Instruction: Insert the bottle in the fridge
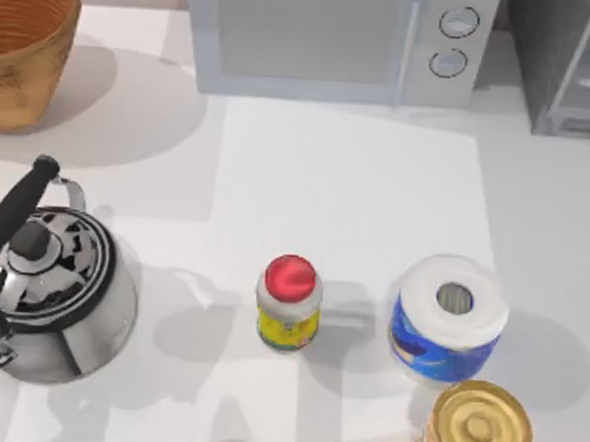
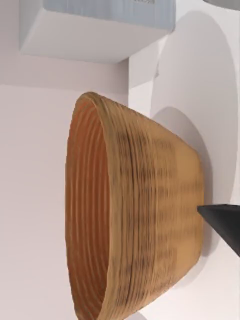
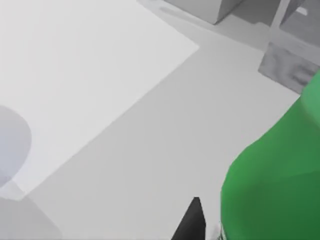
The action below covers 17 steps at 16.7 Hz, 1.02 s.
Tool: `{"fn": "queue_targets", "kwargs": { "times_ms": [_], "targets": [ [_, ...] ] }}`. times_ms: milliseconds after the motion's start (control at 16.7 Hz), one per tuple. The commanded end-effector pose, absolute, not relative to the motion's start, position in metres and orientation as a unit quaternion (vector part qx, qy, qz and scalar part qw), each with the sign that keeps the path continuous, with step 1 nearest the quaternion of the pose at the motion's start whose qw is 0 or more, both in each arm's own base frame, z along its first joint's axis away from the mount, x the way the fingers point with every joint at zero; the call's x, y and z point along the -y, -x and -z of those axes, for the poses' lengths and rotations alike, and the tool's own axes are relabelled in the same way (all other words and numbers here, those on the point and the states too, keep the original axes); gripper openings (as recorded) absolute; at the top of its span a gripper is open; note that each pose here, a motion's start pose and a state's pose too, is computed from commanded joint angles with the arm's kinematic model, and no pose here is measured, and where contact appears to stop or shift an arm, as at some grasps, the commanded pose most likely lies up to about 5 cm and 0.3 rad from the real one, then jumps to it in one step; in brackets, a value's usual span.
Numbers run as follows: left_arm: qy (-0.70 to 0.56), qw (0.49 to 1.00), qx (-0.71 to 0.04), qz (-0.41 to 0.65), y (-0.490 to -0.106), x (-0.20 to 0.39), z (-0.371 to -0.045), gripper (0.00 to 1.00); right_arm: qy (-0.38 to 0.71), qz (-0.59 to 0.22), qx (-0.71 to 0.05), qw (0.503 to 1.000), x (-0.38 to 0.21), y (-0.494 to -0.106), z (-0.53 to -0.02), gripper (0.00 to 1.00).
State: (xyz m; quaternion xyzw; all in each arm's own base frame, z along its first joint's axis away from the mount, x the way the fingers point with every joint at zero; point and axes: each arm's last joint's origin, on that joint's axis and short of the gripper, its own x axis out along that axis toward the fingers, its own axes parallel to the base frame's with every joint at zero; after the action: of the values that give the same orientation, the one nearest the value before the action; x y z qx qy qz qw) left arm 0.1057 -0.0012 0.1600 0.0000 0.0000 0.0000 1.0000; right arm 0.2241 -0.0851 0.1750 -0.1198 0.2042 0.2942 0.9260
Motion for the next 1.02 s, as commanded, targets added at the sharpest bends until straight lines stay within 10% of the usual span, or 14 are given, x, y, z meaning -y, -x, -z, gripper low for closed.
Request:
{"fn": "queue_targets", "kwargs": {
  "times_ms": [1020],
  "targets": [
    [0.000,1.000,0.000,0.000,-0.106,0.001,-0.160,1.00,0.001,0.000,0.000,1.000,0.001,-0.106,-0.160,0.01]
  ]
}}
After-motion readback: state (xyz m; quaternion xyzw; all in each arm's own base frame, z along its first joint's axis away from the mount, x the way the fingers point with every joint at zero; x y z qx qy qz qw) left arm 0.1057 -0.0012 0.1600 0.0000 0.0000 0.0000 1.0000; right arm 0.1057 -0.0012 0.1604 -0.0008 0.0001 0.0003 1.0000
